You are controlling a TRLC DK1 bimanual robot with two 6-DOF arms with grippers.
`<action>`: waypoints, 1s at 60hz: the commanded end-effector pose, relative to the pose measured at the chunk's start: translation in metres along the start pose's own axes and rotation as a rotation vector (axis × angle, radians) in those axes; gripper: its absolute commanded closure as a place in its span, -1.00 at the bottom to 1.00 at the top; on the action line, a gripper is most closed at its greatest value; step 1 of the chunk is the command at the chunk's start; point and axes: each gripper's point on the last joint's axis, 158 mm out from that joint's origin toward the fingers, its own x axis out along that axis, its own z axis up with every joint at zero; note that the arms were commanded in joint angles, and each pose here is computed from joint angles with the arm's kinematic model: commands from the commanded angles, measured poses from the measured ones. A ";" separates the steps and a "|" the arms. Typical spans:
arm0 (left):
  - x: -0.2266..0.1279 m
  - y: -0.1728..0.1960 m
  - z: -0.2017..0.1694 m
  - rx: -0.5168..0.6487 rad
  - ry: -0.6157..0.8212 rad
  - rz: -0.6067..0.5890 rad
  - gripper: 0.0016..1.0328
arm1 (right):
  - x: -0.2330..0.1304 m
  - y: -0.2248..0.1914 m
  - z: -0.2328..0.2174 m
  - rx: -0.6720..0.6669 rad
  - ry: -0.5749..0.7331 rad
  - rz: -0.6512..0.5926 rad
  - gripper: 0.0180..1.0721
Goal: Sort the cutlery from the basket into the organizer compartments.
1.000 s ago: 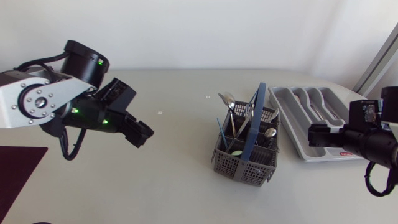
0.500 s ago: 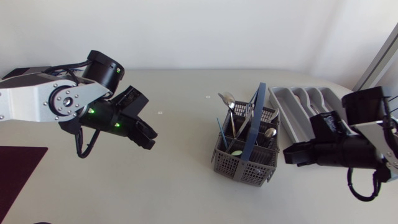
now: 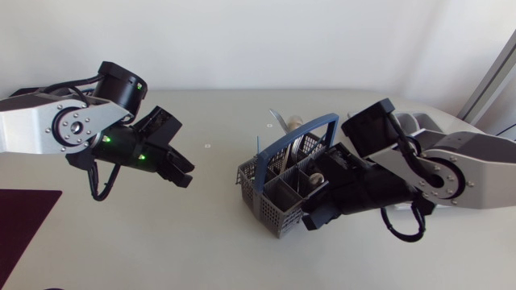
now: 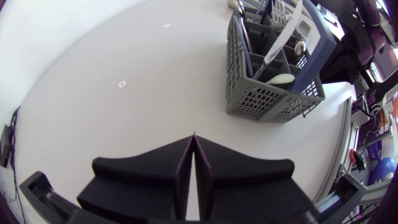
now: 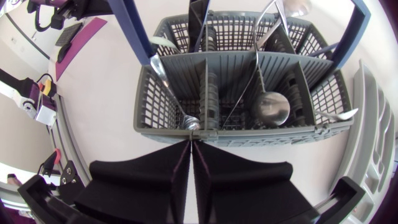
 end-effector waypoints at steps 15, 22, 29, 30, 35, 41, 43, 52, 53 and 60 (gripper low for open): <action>0.024 -0.027 -0.021 0.052 0.056 -0.117 0.93 | -0.062 -0.073 0.016 0.161 -0.190 -0.169 0.83; 0.038 -0.048 -0.023 0.092 0.075 -0.177 0.93 | -0.071 -0.115 0.007 0.241 -0.214 -0.252 0.83; 0.049 -0.076 -0.023 0.154 0.083 -0.253 0.93 | -0.073 -0.155 -0.001 0.314 -0.223 -0.341 0.83; 0.050 -0.080 -0.023 0.159 0.085 -0.264 0.93 | -0.073 -0.161 -0.002 0.326 -0.226 -0.350 0.83; 0.055 -0.093 -0.023 0.181 0.094 -0.297 0.93 | -0.070 -0.186 -0.007 0.374 -0.227 -0.381 0.83; 0.057 -0.104 -0.015 0.186 0.061 -0.333 0.93 | -0.055 -0.204 -0.010 0.405 -0.210 -0.380 0.83; 0.059 -0.106 -0.014 0.183 0.059 -0.344 0.93 | -0.050 -0.206 -0.010 0.414 -0.200 -0.371 0.83; 0.064 -0.109 -0.008 0.167 0.044 -0.361 0.93 | -0.032 -0.199 0.003 0.409 -0.196 -0.293 0.83; 0.064 -0.109 -0.008 0.166 0.043 -0.360 0.93 | -0.030 -0.196 0.004 0.406 -0.196 -0.273 0.83; 0.066 -0.105 -0.004 0.159 0.024 -0.350 0.93 | -0.019 -0.180 0.018 0.385 -0.208 -0.188 0.83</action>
